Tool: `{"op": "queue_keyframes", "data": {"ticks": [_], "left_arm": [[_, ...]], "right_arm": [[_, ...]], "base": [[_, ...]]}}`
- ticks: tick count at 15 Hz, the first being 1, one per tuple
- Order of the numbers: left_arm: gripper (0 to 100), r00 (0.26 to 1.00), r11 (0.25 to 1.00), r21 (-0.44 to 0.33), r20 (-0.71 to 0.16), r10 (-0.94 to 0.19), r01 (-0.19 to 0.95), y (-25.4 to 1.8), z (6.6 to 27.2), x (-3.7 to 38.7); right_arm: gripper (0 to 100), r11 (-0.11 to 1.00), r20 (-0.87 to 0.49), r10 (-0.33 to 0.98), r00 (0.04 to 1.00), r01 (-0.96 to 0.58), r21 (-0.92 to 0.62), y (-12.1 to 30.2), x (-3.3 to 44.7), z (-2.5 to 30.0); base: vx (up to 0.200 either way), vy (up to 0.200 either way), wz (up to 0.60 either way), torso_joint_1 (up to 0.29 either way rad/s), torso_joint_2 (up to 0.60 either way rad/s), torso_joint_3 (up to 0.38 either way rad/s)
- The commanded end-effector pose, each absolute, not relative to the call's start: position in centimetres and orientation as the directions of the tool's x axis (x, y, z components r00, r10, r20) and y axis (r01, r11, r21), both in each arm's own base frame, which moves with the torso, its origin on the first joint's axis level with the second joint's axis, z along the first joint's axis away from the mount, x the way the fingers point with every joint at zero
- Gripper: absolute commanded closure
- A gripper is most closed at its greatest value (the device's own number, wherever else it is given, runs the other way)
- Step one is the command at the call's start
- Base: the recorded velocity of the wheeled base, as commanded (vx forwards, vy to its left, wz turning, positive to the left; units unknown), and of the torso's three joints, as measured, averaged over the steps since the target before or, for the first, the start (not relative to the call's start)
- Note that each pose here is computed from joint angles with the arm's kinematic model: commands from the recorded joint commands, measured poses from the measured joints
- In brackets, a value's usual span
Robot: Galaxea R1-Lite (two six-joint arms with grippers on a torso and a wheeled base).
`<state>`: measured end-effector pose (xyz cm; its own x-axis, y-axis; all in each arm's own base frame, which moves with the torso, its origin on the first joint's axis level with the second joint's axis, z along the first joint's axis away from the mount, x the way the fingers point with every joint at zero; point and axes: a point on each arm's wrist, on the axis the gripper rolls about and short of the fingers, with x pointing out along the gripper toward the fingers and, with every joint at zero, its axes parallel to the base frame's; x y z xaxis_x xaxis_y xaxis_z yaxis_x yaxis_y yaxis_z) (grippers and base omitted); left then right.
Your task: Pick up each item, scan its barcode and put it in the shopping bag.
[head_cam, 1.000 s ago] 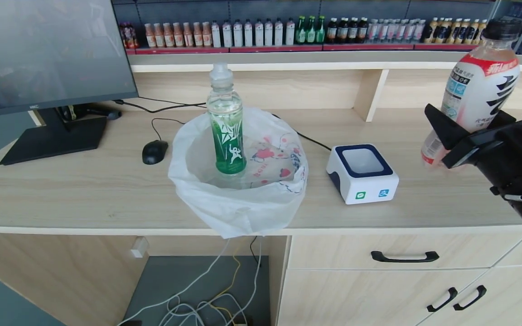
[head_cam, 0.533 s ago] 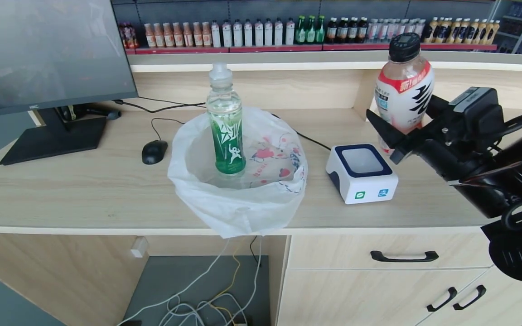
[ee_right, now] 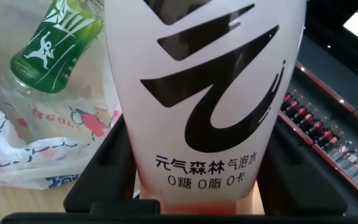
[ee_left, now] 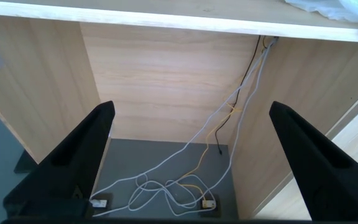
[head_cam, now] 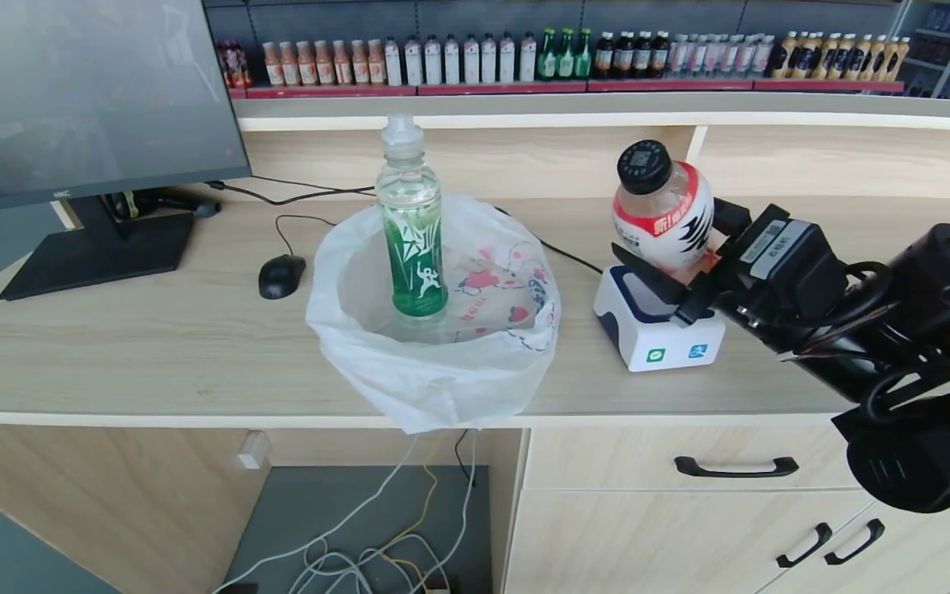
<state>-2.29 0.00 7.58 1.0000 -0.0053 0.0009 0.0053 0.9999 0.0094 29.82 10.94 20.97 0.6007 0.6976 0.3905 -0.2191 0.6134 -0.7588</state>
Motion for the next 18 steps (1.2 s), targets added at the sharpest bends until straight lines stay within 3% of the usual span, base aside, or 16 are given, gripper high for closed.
{"op": "queue_keyframes", "data": {"ticks": [1, 6, 18], "left_arm": [[0, 1.000, 1.000, 0.009, 0.002, -0.005, 0.005, 0.0, 7.6, -2.3], [0, 1.000, 1.000, 0.009, 0.002, -0.005, 0.005, 0.0, 7.6, -2.3], [0, 1.000, 1.000, 0.009, 0.002, -0.006, 0.006, 0.0, 7.6, -2.3]], "right_arm": [[100, 0.583, 0.373, 0.723, 0.582, -0.225, -0.781, 11.3, 30.6, 20.3], [100, 0.493, 0.325, 0.789, 0.521, -0.223, -0.841, 10.4, 31.4, 19.5], [100, 0.436, 0.334, 0.844, 0.419, -0.174, -0.883, 9.4, 32.9, 21.1]], "base": [[0.000, 0.000, 0.00, 0.000, 0.00, 0.000], [0.000, 0.000, 0.00, 0.000, 0.00, 0.000], [0.000, 0.000, 0.00, 0.000, 0.00, 0.000]]}}
